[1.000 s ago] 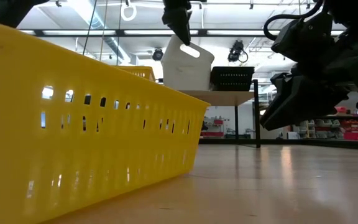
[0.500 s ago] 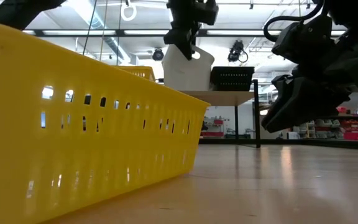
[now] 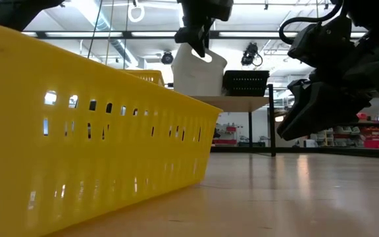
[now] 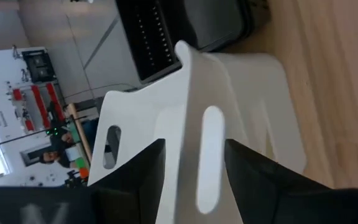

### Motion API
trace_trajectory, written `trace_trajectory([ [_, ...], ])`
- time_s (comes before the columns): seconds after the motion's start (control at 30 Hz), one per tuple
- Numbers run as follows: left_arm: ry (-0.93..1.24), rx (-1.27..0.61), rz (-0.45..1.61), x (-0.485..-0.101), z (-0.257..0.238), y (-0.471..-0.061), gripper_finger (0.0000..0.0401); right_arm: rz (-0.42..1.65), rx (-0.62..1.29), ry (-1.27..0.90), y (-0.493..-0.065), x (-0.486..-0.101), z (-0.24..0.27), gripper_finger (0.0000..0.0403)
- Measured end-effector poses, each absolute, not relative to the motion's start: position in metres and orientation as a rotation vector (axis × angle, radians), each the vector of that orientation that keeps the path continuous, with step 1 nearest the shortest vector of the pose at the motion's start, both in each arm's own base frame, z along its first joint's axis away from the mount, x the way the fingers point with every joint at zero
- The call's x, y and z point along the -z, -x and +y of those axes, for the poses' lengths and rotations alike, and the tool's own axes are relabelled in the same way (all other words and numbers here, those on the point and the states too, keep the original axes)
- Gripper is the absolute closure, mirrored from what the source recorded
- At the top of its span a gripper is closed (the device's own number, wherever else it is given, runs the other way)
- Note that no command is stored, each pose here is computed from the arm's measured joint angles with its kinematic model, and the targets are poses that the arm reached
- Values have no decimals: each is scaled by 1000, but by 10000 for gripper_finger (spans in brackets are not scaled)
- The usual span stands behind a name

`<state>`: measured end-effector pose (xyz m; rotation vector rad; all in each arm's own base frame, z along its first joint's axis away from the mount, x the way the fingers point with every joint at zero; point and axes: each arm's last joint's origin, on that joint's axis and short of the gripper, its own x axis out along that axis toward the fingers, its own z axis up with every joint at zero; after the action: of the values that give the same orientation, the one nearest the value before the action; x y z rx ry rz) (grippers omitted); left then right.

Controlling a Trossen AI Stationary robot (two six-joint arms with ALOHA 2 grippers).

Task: Stack baskets on shelf by color
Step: Stack the left white bin on the white bin on the shelf

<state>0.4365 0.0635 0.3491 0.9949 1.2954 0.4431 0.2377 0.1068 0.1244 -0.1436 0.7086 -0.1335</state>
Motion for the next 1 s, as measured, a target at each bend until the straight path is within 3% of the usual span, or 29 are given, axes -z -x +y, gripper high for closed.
trace_trajectory([
  [0.4,-1013,-503,1291,-351,64,-437,236,708,134,142,-238,-124,107,294],
  [0.7,-963,-483,1287,-349,67,-436,320,709,129,140,-238,-124,107,294],
  [1.0,-955,-519,1293,-350,69,-435,356,710,126,139,-238,-124,107,294],
])
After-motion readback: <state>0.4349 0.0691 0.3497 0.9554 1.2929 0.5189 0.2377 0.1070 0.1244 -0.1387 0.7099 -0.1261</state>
